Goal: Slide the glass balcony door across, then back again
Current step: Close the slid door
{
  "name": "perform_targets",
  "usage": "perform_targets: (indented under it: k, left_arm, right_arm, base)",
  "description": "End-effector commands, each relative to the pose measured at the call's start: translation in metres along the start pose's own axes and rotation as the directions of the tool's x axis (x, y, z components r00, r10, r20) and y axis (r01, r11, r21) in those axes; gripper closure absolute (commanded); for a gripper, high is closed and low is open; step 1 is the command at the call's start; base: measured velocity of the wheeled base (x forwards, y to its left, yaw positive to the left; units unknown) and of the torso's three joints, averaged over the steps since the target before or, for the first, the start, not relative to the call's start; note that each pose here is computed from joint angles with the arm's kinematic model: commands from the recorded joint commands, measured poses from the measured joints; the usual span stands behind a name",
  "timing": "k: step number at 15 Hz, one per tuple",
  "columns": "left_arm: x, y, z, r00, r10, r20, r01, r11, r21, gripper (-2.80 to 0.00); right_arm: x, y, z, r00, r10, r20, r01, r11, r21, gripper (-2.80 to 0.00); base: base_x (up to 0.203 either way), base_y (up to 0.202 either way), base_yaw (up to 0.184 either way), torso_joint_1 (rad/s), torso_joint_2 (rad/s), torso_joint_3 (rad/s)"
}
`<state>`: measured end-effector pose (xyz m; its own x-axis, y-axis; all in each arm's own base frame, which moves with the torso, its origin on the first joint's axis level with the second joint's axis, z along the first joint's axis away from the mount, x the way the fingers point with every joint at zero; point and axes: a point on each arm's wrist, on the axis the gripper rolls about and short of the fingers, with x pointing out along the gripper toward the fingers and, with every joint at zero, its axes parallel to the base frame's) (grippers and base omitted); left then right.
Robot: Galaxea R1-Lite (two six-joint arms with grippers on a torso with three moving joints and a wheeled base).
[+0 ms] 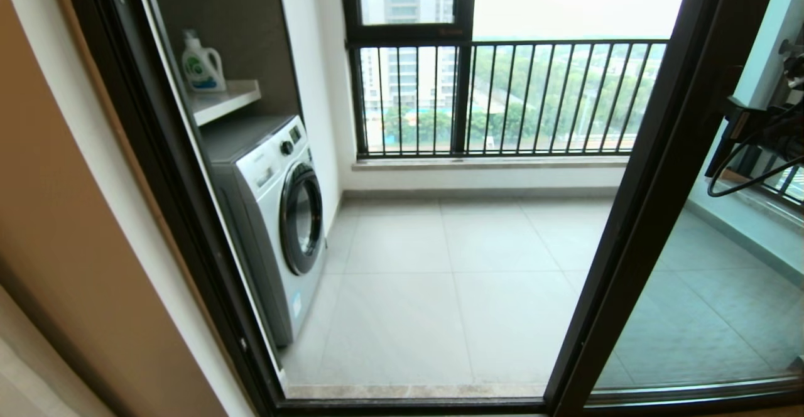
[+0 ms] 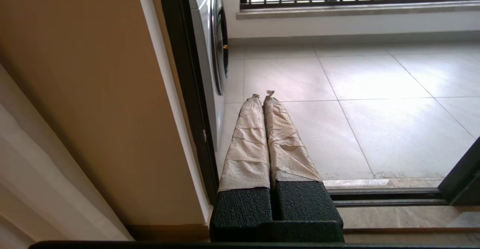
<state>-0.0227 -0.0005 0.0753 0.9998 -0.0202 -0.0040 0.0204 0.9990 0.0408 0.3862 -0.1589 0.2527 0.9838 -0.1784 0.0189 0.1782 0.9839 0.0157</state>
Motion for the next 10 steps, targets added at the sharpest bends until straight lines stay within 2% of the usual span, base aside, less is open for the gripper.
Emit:
perform_targets:
  k: [1, 6, 10]
  left_arm:
    - [0.000, 0.000, 0.000, 1.000, 0.000, -0.002, 0.000, 1.000, 0.001, 0.00]
    - [0.000, 0.000, 0.000, 1.000, 0.000, -0.002, 0.000, 1.000, 0.001, 0.00]
    - [0.000, 0.000, 0.000, 1.000, 0.000, -0.002, 0.000, 1.000, 0.001, 0.00]
  right_arm:
    - [0.001, 0.005, 0.000, 1.000, 0.018, 0.002, -0.018, 1.000, 0.000, 0.00]
    - [0.002, 0.026, 0.002, 0.998, 0.065, 0.005, -0.065, 0.998, 0.000, 0.00]
    - [0.000, 0.035, 0.003, 0.997, 0.083, 0.005, -0.083, 0.997, 0.000, 0.00]
  base:
    - [0.000, 0.000, 0.000, 0.000, 0.00, 0.000]
    - [0.000, 0.000, 0.000, 0.000, 0.00, 0.000]
    - [0.000, 0.000, 0.000, 0.000, 0.00, 0.000]
